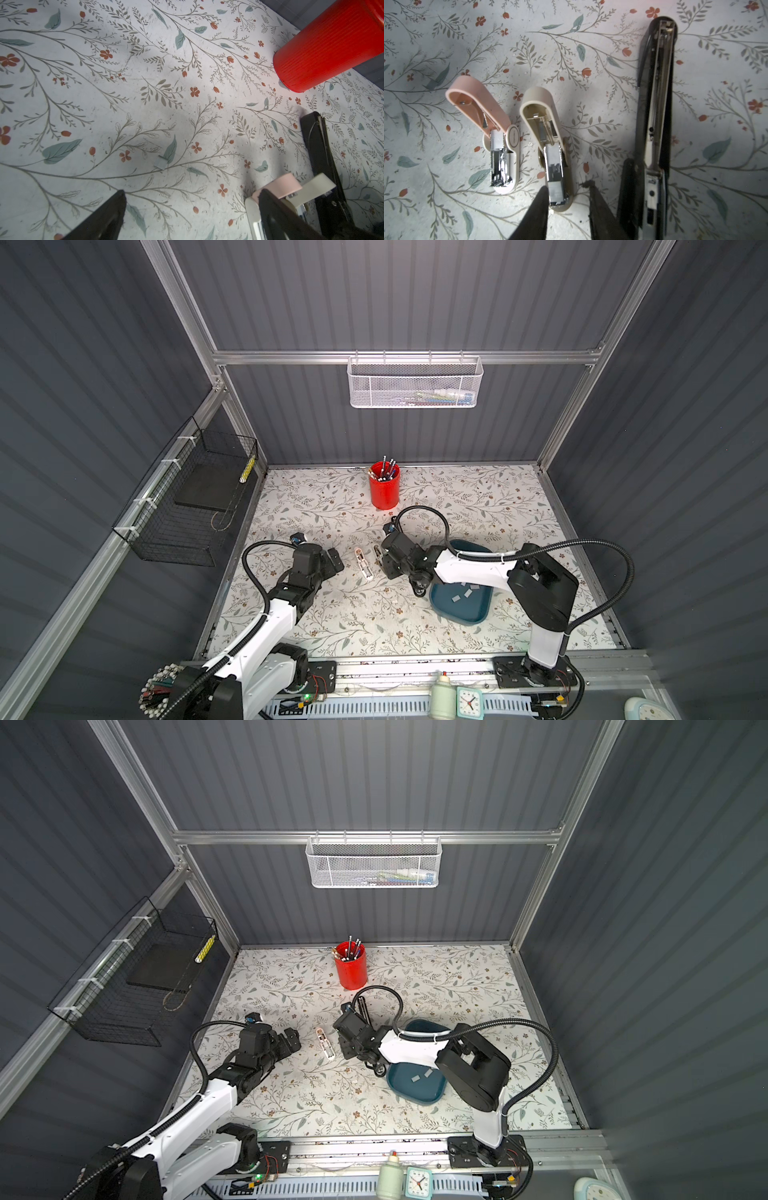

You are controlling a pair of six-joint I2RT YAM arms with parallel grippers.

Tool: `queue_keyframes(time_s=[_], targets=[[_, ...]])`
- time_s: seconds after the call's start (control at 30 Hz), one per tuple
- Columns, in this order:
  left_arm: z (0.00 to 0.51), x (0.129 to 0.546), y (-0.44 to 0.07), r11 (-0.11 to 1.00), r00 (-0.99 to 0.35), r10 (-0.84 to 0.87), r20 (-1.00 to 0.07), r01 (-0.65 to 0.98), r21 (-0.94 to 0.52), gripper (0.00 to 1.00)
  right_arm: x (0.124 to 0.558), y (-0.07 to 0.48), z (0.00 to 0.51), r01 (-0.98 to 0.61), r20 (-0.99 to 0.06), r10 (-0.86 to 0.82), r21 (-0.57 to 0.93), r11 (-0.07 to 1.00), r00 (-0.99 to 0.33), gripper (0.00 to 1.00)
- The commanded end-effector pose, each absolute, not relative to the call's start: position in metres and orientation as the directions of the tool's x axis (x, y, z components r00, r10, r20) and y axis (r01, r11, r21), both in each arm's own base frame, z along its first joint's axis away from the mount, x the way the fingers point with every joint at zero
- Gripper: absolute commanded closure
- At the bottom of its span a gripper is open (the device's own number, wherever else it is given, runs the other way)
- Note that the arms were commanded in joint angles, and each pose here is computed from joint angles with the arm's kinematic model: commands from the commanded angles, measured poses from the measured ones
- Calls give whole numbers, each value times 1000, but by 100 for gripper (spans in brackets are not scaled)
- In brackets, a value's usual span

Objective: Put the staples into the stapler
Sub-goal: 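Lift the right gripper and move it over the teal tray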

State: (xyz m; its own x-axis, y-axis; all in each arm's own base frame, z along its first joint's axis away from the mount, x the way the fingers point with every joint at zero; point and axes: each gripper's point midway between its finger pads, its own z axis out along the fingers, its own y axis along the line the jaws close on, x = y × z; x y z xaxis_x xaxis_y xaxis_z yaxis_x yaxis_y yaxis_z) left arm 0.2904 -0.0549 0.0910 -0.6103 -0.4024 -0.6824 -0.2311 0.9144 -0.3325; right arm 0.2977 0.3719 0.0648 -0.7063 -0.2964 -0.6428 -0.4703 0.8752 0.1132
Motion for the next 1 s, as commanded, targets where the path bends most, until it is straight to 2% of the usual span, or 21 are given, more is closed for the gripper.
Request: queue_keyframes(time_s=[0.0,0.63,0.8,0.97], targets=[[101,294,-51,914,-593,-404,-696,-238,-328,0,296,370,51,-469,-615,-308,116,875,-726,65],[102,294,-51,913,-591,-407,-697,-237,-332,0,284,358,13,-423,-508,-322,93,901,-799,69],[103,293,-50,914,-588,-405,-700,-238,-329,0,286,358,36,-420,-542,-305,98,902,-783,68],[103,293,-46,916,-583,-402,-707,-251,-313,0,291,358,91,-419,-614,-268,112,901,-742,64]])
